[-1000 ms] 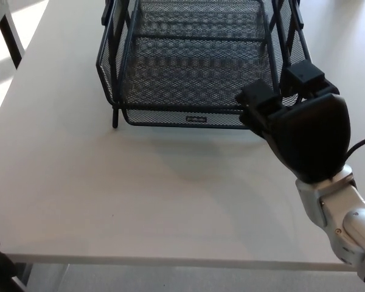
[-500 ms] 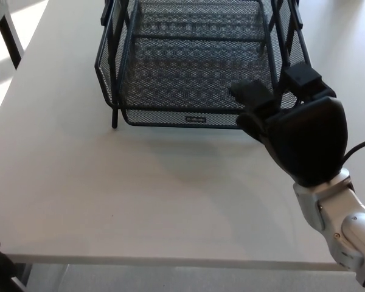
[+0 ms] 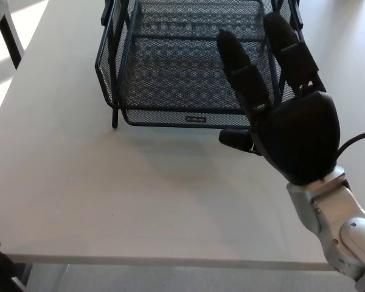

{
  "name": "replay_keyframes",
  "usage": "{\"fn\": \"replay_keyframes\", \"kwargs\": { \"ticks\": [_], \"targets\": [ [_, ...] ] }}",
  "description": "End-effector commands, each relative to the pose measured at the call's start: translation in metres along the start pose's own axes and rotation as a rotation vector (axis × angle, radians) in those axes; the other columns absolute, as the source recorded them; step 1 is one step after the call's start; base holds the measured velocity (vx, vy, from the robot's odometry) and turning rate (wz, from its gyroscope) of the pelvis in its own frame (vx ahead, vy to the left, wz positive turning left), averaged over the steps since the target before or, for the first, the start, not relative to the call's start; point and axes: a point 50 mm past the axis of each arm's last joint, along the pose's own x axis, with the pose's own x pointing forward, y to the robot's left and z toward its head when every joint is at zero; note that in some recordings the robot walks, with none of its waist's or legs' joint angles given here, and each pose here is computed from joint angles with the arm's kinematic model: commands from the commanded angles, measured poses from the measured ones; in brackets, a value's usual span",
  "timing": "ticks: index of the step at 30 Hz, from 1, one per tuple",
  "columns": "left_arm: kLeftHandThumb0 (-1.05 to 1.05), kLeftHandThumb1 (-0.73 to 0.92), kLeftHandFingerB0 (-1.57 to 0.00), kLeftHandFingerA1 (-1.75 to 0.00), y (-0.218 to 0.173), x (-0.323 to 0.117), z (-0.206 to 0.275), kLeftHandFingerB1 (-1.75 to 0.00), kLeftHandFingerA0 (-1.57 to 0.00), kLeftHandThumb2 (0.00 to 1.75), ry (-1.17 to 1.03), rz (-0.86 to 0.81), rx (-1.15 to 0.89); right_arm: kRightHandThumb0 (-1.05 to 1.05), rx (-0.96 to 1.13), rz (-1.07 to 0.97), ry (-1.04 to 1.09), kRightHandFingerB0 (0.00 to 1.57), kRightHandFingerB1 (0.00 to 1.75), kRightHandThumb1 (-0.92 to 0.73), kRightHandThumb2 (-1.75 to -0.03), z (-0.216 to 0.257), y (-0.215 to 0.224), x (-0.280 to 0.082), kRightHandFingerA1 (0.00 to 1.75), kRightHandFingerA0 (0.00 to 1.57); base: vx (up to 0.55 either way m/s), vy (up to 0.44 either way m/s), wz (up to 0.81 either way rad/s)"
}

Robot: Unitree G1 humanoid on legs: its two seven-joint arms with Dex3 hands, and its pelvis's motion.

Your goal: The robot uses its right hand to grab the drawer kept on the middle of the desk and pull it out towards the robot

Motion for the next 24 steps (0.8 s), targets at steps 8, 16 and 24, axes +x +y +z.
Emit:
{"fn": "replay_keyframes", "kwargs": {
  "ticks": [8, 16, 24],
  "targets": [
    [-0.32, 0.55, -0.78, -0.86, 0.003, -0.003, -0.002, -0.58, -0.78, 0.56, 0.012, -0.020, 0.037, -0.97, -0.111, 0.219, 0.060, 0.00, 0.00, -0.61, -0.73, -0.038, -0.050, -0.011, 0.00, 0.00, 0.00, 0.000, 0.00],
    [-0.32, 0.55, -0.78, -0.86, 0.003, -0.005, -0.005, -0.59, -0.78, 0.56, 0.025, -0.017, 0.020, -1.02, -0.162, 0.168, 0.138, 0.00, 0.06, -0.50, -0.87, -0.084, -0.108, -0.031, 0.00, 0.00, 0.00, 0.000, 0.00],
    [-0.33, 0.54, -0.79, -0.86, 0.002, -0.006, -0.007, -0.58, -0.77, 0.56, 0.024, -0.012, 0.014, -1.03, -0.302, 0.126, 0.297, 0.13, 0.21, -0.61, -0.98, -0.127, -0.155, -0.061, 0.00, 0.00, 0.00, 0.000, 0.00]
  ]
}}
